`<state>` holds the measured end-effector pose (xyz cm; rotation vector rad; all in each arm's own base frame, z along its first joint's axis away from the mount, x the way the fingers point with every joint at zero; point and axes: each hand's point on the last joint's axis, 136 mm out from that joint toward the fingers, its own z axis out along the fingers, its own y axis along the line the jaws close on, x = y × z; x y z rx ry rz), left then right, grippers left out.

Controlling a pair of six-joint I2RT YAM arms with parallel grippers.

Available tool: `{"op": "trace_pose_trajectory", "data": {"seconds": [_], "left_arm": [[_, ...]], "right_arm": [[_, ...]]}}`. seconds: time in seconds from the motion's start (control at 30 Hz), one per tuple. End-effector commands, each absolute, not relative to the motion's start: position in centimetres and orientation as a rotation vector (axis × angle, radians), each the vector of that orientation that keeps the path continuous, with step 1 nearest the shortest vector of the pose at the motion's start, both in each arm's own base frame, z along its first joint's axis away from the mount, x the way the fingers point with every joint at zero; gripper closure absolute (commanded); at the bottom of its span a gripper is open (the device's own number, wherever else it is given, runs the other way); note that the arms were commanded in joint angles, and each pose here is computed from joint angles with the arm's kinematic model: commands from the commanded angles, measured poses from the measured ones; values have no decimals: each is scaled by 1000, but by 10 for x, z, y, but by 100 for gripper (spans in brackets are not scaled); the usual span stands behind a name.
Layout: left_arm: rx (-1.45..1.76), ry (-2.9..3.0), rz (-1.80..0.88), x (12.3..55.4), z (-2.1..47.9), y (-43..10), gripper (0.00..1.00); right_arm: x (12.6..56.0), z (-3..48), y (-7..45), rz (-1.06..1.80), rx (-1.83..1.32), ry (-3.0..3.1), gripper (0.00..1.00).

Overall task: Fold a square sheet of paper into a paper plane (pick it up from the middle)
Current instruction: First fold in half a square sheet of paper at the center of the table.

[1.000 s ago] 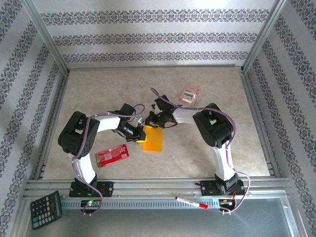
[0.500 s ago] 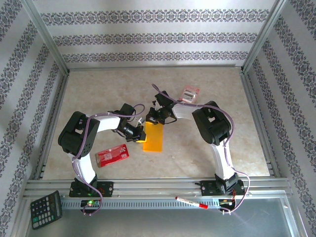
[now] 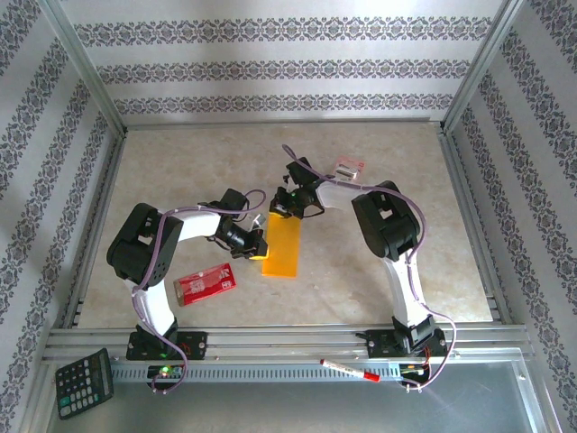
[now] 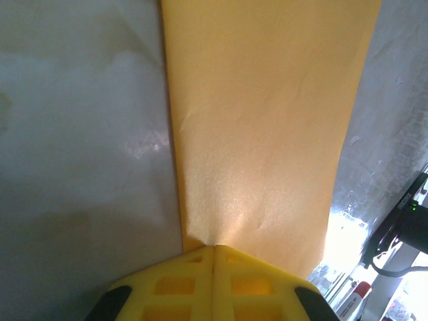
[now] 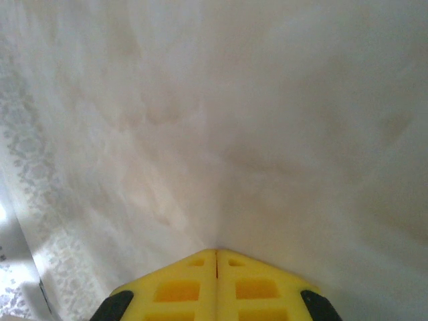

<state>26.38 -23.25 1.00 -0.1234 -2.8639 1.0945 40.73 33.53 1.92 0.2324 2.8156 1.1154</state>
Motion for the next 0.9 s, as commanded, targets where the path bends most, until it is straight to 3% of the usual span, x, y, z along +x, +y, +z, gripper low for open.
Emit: {"op": "trace_pose_trajectory", "data": {"seconds": [0.0,0.3,0.57,0.87], "left_arm": [[-62,-2865,620,220,-57,-191,100],[-70,-2865,625,221,-56,-192,100],[-77,-2866,680,227,-49,-199,100],[-82,-2871,697,230,-46,-201,100]], "right_arm": [[423,37,324,1109,194,2717,100],[373,58,323,1217,108,2682,100],[353,64,300,1066,54,2668,100],[334,52,345,1300,17,2698,100]]}}
